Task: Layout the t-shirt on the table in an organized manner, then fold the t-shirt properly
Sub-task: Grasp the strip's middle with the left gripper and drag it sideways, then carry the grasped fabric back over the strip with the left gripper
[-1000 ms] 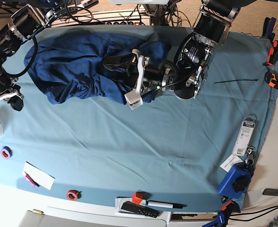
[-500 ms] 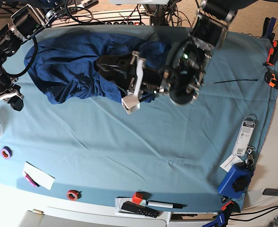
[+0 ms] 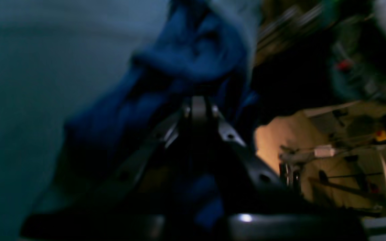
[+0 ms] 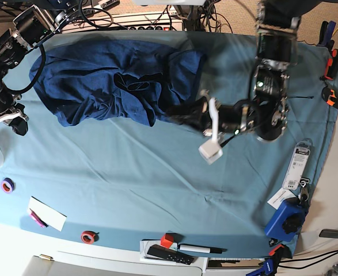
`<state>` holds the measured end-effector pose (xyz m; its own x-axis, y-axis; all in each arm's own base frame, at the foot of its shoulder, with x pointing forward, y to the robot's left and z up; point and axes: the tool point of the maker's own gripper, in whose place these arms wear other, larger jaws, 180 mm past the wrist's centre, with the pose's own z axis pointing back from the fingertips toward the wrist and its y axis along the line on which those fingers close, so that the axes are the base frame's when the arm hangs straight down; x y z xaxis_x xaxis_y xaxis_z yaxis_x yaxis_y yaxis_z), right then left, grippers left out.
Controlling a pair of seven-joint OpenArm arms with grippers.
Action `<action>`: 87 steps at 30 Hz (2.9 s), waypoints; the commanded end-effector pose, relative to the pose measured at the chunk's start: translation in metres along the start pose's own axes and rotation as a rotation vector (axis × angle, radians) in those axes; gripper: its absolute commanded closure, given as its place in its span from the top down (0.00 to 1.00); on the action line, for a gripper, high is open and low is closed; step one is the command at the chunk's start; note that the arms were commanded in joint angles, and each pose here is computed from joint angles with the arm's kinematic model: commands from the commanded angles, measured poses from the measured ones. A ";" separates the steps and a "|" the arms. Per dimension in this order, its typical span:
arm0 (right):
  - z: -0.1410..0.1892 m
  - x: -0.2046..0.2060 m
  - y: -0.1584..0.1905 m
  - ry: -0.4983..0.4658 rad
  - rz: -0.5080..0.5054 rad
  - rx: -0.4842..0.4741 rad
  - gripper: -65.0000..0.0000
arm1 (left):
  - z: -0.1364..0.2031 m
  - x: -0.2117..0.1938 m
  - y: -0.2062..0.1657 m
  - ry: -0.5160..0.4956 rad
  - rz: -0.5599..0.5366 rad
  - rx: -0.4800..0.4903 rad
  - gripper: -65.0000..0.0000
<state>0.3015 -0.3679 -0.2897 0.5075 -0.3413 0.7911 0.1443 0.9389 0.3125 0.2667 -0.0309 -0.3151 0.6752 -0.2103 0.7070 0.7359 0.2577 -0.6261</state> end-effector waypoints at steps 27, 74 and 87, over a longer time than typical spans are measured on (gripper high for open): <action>0.005 0.022 0.001 -0.065 0.026 0.005 0.00 | 0.015 -0.001 0.045 0.057 -0.125 0.298 0.00; 0.005 0.022 0.001 -0.064 0.026 0.005 0.00 | -0.106 -0.032 -0.103 0.210 -0.323 -0.193 0.00; 0.005 0.022 0.001 -0.064 0.026 0.005 0.00 | -0.025 0.077 -0.065 -0.095 -0.578 0.228 0.00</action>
<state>0.3013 -0.3686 -0.2900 0.5079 -0.3402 0.7914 0.1467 0.9394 0.3097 0.2721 -0.0807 -0.2466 0.1936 -0.3482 0.9172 0.9352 0.3479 -0.0653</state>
